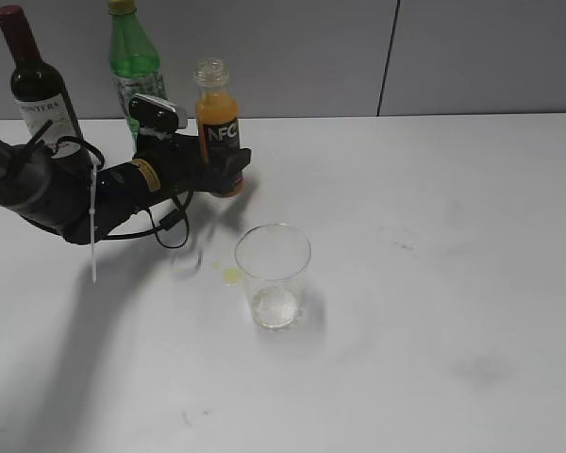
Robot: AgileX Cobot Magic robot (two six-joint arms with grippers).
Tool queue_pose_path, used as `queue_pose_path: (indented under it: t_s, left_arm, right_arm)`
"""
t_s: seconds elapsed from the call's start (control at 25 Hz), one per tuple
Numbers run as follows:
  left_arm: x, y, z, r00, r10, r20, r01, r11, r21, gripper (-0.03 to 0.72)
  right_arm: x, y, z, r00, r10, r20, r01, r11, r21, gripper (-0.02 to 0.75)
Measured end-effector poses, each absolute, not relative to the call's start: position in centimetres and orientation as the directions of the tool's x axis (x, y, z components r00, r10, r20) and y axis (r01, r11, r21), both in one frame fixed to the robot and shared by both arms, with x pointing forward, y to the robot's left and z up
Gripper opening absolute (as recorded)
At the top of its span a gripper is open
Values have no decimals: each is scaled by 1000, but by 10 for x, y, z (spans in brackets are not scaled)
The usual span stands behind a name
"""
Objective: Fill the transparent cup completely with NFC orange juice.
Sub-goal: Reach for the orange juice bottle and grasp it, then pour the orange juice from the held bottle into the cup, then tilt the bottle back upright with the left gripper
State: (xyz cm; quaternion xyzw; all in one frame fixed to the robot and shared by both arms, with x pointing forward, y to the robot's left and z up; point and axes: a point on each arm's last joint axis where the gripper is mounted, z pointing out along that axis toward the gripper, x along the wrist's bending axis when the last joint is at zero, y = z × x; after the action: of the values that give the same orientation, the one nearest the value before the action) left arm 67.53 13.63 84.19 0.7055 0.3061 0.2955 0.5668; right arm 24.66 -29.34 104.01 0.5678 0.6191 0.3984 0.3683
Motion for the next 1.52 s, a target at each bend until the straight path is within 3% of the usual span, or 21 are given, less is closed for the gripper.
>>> queue_pose_path:
  t_s: [0.44,0.76,1.2,1.52]
  left_arm:
    - [671,142,845,613,788,51,122,-159,980,478]
    - [632,154,854,620,783,42,172,-188,967,478]
    - [558,179,903,610,756,237,91,-364,927,478]
    - [522,168,931,573,710,409,80,-546,834,478]
  right_arm:
    - [247,-293,1040,-84,996,-4,410,38,912,588]
    - [247,-293,1040,-84,996,-4,410,38,912,588]
    - [247,-293,1040,-84,996,-4,410,38,912,588]
    - [247,-293,1040,-84,996,-4,410,38,912,588]
